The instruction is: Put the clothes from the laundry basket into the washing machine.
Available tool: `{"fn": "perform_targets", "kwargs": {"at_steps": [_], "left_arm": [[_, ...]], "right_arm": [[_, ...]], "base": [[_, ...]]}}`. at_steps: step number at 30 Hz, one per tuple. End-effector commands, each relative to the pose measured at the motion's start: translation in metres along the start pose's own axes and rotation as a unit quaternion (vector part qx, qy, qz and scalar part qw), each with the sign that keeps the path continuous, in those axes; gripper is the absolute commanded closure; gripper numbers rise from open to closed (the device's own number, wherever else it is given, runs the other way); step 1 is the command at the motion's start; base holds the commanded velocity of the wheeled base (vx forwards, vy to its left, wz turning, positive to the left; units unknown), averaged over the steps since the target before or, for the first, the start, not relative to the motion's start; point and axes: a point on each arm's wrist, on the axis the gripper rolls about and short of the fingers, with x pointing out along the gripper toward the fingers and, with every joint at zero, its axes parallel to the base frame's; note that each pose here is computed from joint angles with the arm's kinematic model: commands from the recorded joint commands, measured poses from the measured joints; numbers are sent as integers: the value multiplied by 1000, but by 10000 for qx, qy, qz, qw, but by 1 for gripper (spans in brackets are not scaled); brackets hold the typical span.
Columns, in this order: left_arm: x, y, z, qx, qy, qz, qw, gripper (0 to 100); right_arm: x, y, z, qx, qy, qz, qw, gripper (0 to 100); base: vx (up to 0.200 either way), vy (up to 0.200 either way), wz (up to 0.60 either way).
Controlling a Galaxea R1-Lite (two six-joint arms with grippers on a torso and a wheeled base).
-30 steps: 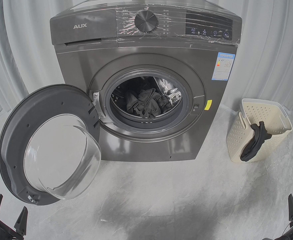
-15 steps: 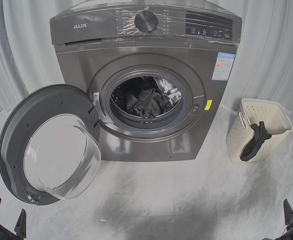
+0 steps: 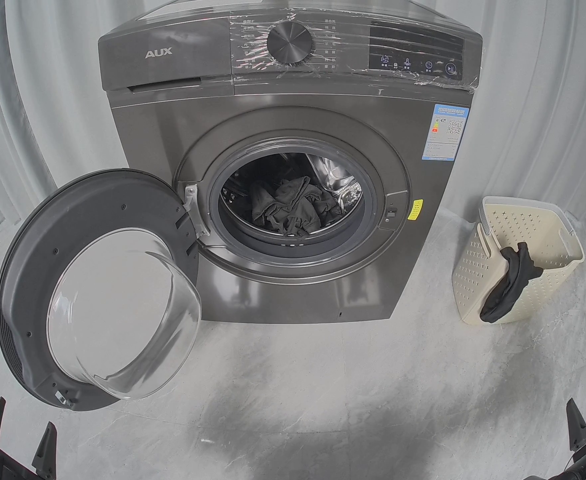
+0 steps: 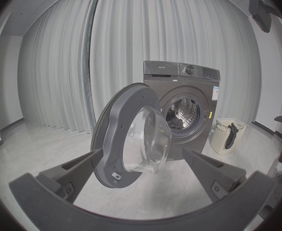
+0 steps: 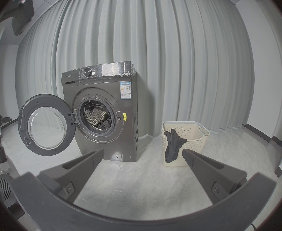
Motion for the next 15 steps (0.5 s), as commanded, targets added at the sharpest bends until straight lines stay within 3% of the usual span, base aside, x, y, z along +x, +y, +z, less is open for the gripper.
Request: {"fn": "perform_targets", "kwargs": {"at_steps": [1, 15], "left_arm": [[0, 0, -5, -25, 16, 7, 10000, 0], [0, 0, -5, -40, 16, 15, 10000, 0]], "right_arm": [[0, 0, -5, 0, 25, 0, 10000, 0], [0, 0, -5, -8, 25, 0, 10000, 0]], "base": [[0, -200, 0], [0, -200, 0]]}}
